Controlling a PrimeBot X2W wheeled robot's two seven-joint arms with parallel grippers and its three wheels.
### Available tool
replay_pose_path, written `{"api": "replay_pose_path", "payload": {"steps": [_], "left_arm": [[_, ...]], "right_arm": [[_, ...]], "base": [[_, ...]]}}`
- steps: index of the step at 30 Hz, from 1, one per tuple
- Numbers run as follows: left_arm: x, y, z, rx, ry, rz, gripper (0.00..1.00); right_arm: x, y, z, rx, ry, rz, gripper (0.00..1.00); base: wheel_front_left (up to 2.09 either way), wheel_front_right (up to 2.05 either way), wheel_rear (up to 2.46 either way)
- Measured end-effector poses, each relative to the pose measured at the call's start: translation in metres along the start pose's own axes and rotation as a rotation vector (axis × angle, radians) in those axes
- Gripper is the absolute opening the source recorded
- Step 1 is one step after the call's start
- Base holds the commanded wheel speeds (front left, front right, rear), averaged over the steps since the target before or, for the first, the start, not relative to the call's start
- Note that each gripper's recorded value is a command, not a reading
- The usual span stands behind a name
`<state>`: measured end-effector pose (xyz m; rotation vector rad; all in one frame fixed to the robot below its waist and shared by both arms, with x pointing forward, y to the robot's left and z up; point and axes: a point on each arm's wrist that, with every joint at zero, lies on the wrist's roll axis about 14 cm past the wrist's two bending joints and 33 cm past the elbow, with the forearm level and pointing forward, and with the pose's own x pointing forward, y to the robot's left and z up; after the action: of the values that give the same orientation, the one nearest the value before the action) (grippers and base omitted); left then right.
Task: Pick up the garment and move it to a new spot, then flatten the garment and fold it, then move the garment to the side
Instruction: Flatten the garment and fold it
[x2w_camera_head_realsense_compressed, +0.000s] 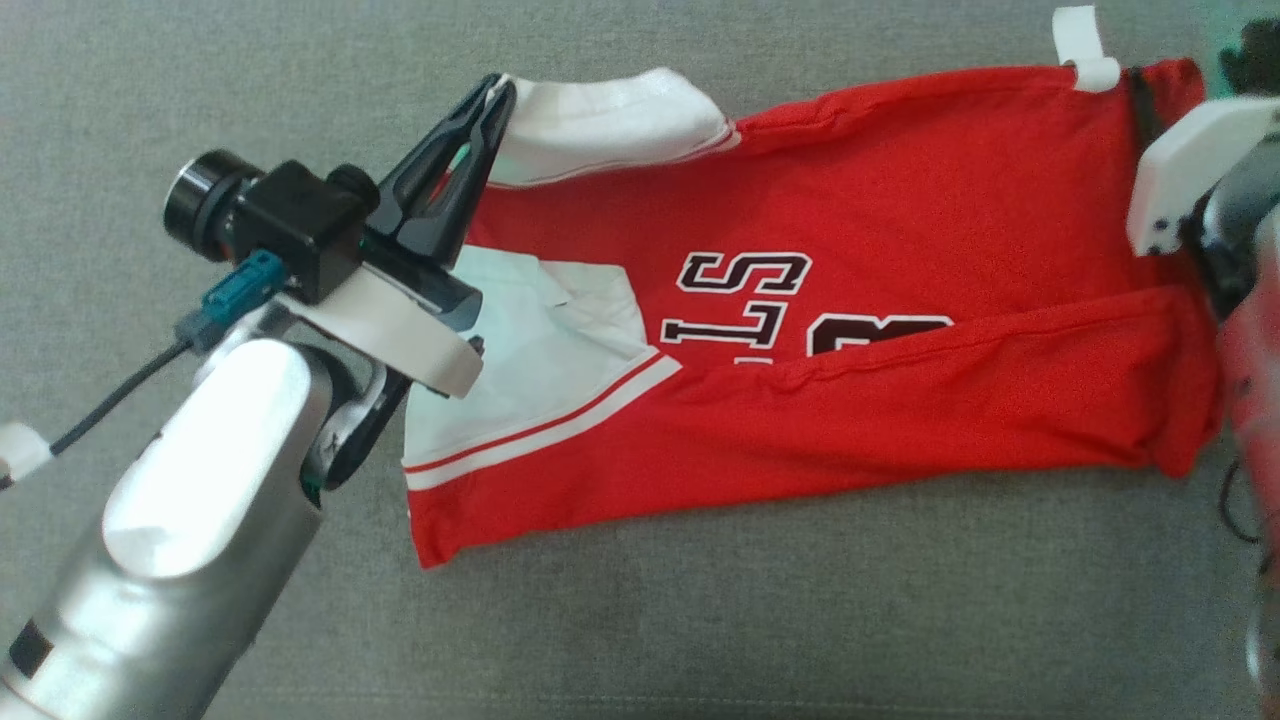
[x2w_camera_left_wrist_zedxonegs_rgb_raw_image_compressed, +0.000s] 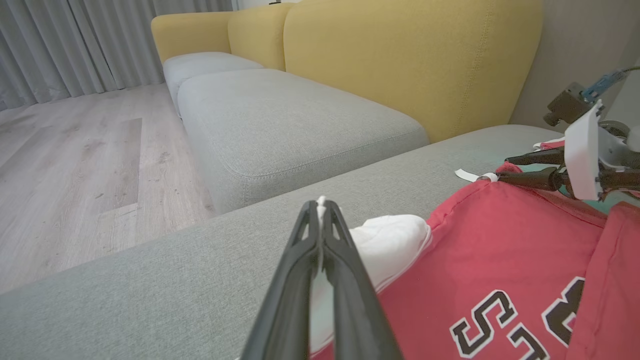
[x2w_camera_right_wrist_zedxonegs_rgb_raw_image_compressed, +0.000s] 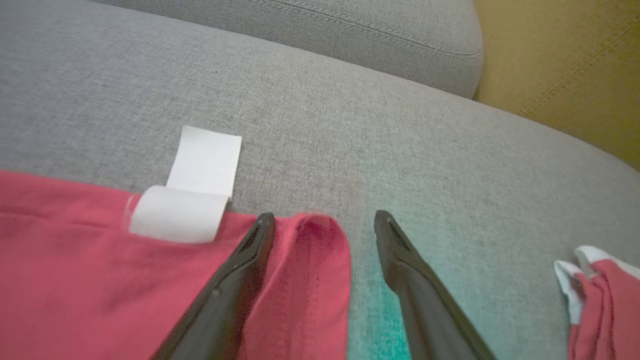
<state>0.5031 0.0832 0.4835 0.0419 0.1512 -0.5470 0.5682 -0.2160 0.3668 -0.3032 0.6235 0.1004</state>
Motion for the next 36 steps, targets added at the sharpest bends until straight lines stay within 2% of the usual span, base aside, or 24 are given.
{"api": "replay_pose_path", "payload": {"steps": [3,4,5,11,17,21,26,32,36], "left_arm": [[0.003,0.004,-0.001,0.003,0.003,0.006,0.00],[0.003,0.005,-0.001,0.005,0.004,0.007,0.00],[0.003,0.005,-0.002,0.005,0.006,0.008,0.00],[0.011,0.018,-0.001,0.022,0.010,0.037,0.00],[0.033,0.053,0.029,0.085,-0.042,0.086,0.00],[0.052,0.064,0.050,0.129,-0.078,0.088,0.00],[0.069,0.084,0.069,0.162,-0.123,0.122,0.00],[0.088,0.121,0.089,0.147,-0.196,0.209,0.00],[0.096,0.122,0.095,0.139,-0.214,0.205,0.00]], "right_arm": [[0.007,0.000,0.004,-0.044,0.015,0.006,0.96],[0.008,-0.002,0.006,-0.050,0.012,0.006,0.26],[0.007,-0.003,0.006,-0.053,0.010,0.004,0.00],[0.000,-0.008,0.010,-0.040,-0.040,0.007,0.00],[-0.006,-0.016,0.072,0.032,-0.233,0.004,0.00],[-0.011,-0.023,0.104,0.075,-0.340,0.004,0.00],[-0.014,-0.026,0.125,0.110,-0.406,0.015,0.00],[-0.016,-0.039,0.163,0.179,-0.512,0.007,0.00],[-0.011,-0.029,0.167,0.141,-0.503,0.029,0.00]], "base": [[0.00,0.00,0.00],[0.00,0.00,0.00],[0.00,0.00,0.00],[0.00,0.00,0.00],[0.00,0.00,0.00],[0.00,0.00,0.00],[0.00,0.00,0.00],[0.00,0.00,0.00],[0.00,0.00,0.00]]}}
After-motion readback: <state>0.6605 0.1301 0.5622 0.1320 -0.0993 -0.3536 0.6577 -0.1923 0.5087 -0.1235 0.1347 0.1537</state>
